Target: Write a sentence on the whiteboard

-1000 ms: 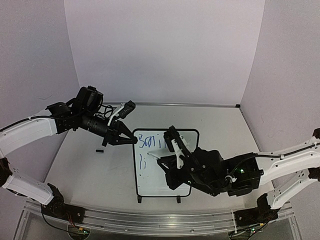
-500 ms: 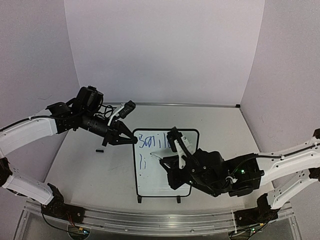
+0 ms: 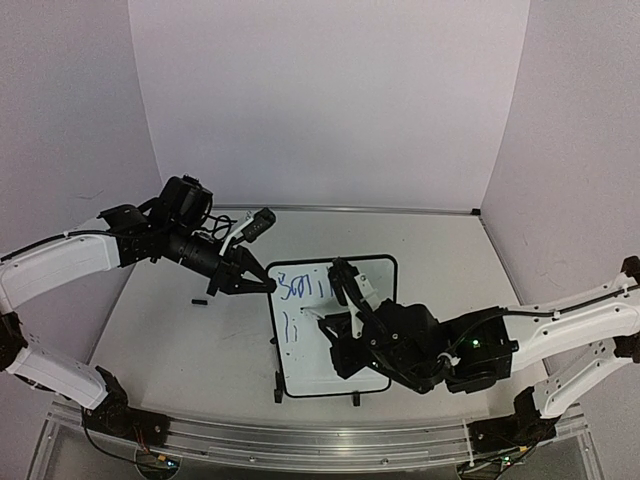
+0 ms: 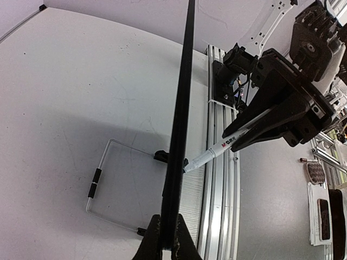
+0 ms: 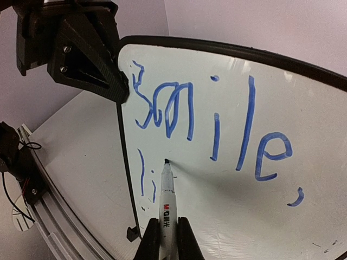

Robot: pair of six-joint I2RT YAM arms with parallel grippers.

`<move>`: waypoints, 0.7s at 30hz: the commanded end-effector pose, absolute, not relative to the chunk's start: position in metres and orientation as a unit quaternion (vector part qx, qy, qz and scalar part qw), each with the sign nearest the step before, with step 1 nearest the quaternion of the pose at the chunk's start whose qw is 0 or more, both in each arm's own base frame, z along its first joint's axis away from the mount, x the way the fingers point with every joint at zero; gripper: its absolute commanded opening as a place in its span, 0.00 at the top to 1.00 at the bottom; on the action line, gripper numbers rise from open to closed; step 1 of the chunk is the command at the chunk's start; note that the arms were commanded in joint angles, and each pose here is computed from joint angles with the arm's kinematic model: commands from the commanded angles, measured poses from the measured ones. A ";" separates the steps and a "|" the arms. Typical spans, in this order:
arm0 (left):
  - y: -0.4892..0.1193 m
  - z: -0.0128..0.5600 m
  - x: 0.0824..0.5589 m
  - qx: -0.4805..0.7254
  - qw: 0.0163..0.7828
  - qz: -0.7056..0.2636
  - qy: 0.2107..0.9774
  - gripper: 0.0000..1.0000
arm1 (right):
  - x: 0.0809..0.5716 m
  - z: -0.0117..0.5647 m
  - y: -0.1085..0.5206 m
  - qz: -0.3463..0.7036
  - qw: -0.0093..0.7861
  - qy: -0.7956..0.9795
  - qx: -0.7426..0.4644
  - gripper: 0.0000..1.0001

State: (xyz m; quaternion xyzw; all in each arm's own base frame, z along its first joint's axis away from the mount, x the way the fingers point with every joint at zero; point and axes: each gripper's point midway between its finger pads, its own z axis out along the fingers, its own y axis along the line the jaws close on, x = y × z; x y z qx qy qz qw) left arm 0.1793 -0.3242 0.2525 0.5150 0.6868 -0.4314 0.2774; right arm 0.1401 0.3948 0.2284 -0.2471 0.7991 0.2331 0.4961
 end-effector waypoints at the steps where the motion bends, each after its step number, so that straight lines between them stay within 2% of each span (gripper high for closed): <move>1: -0.318 0.234 0.184 0.514 0.263 -0.397 0.713 1.00 | 0.147 0.245 0.396 0.234 0.511 0.795 -0.230 1.00; 21: -0.317 0.233 0.185 0.514 0.265 -0.395 0.714 1.00 | 0.139 0.220 0.403 0.231 0.471 0.813 -0.253 1.00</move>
